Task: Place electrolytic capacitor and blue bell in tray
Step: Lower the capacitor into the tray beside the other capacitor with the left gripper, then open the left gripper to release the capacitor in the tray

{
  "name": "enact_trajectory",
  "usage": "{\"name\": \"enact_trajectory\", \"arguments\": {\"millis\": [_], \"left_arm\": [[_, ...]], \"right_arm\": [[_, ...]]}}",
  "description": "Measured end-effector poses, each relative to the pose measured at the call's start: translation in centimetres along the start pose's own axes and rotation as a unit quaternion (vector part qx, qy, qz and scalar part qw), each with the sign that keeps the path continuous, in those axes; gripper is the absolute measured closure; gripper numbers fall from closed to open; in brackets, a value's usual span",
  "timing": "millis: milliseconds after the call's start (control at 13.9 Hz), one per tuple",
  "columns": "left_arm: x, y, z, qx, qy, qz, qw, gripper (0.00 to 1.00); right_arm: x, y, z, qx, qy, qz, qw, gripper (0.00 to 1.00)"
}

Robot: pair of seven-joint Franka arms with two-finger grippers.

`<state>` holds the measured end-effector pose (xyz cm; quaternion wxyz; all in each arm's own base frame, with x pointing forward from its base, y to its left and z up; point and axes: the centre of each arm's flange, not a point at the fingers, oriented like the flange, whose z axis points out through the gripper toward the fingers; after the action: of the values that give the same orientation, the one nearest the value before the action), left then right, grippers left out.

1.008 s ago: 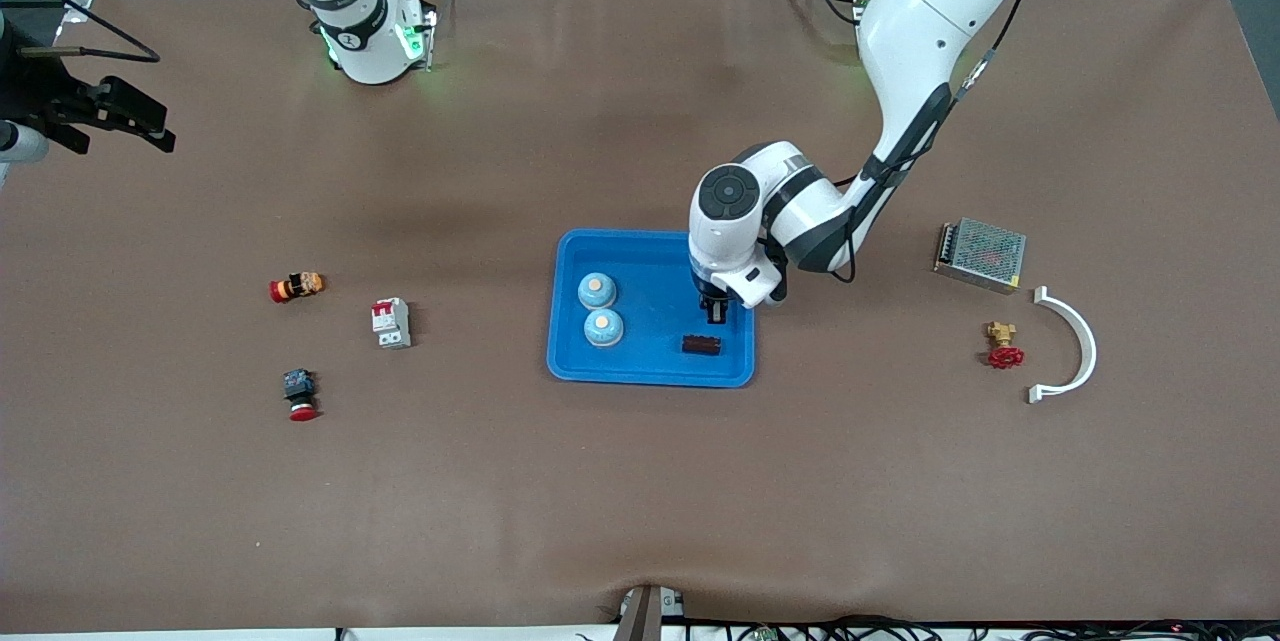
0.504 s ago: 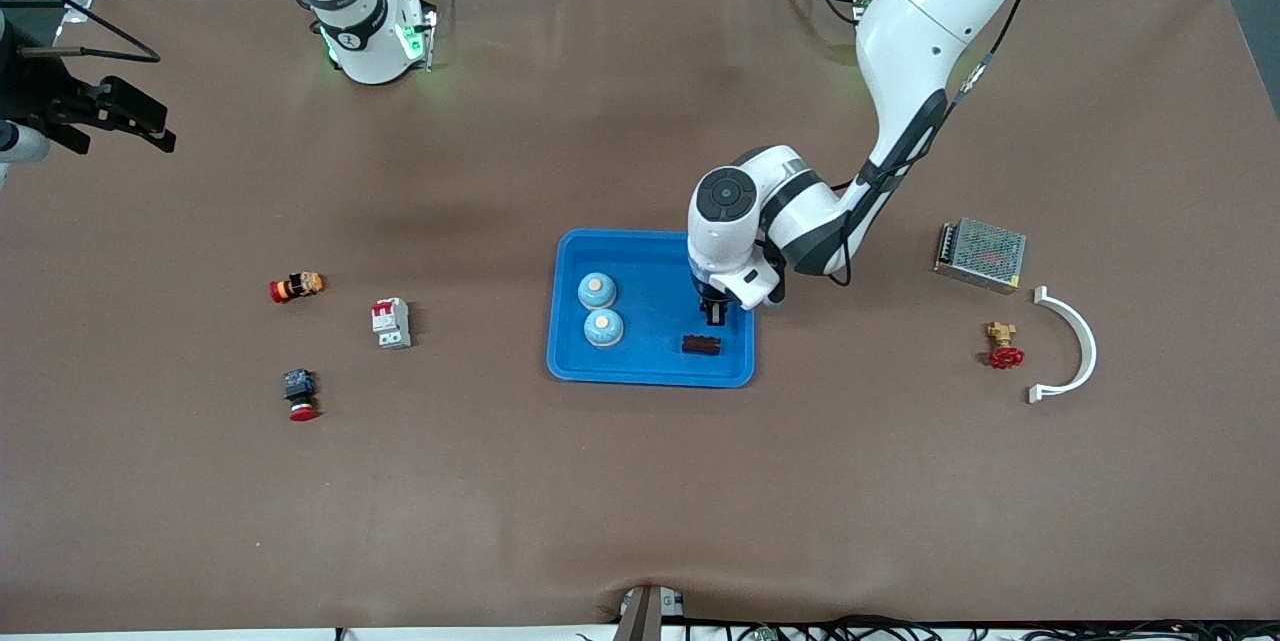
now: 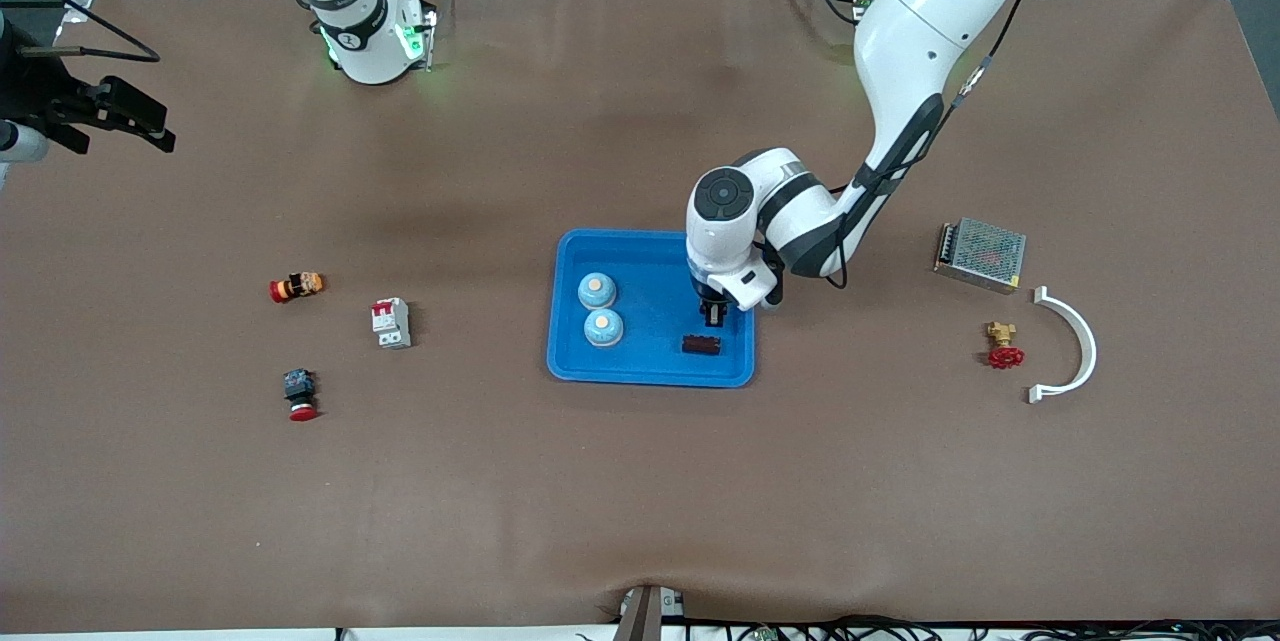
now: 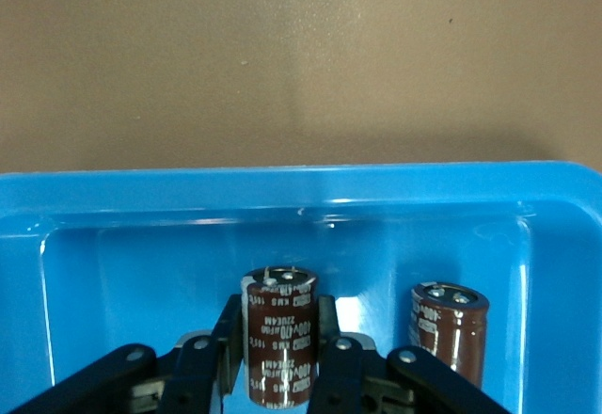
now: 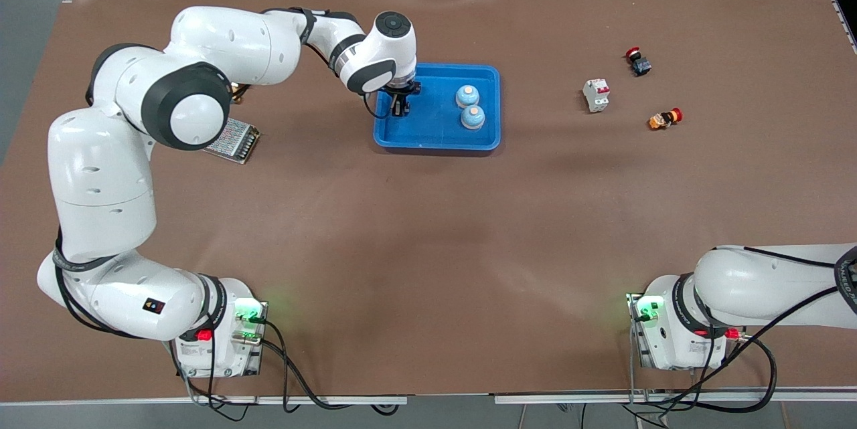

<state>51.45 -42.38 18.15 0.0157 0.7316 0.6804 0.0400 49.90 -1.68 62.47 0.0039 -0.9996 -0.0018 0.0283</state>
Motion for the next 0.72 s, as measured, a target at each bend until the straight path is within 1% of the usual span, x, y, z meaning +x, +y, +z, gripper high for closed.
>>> {"name": "enact_trajectory", "arguments": {"millis": [144, 432, 504, 720], "left_arm": [[-0.01, 0.03, -0.02, -0.001, 0.0, 0.001, 1.0, 0.47], [-0.02, 0.06, -0.06, -0.001, 0.0, 0.001, 1.0, 0.07], [-0.03, 0.08, -0.08, -0.002, 0.0, 0.001, 1.0, 0.0], [-0.07, 0.3, -0.29, -0.004, -0.001, 0.0, 1.0, 0.0]], "right_arm": [[0.0, 0.0, -0.02, 0.0, 0.0, 0.0, 1.0, 0.0], [0.0, 0.0, -0.03, 0.0, 0.0, 0.0, 1.0, 0.0], [0.0, 0.0, -0.03, 0.0, 0.0, 0.0, 1.0, 0.0], [0.0, 0.0, -0.04, 0.0, 0.0, 0.0, 1.0, 0.0]]}}
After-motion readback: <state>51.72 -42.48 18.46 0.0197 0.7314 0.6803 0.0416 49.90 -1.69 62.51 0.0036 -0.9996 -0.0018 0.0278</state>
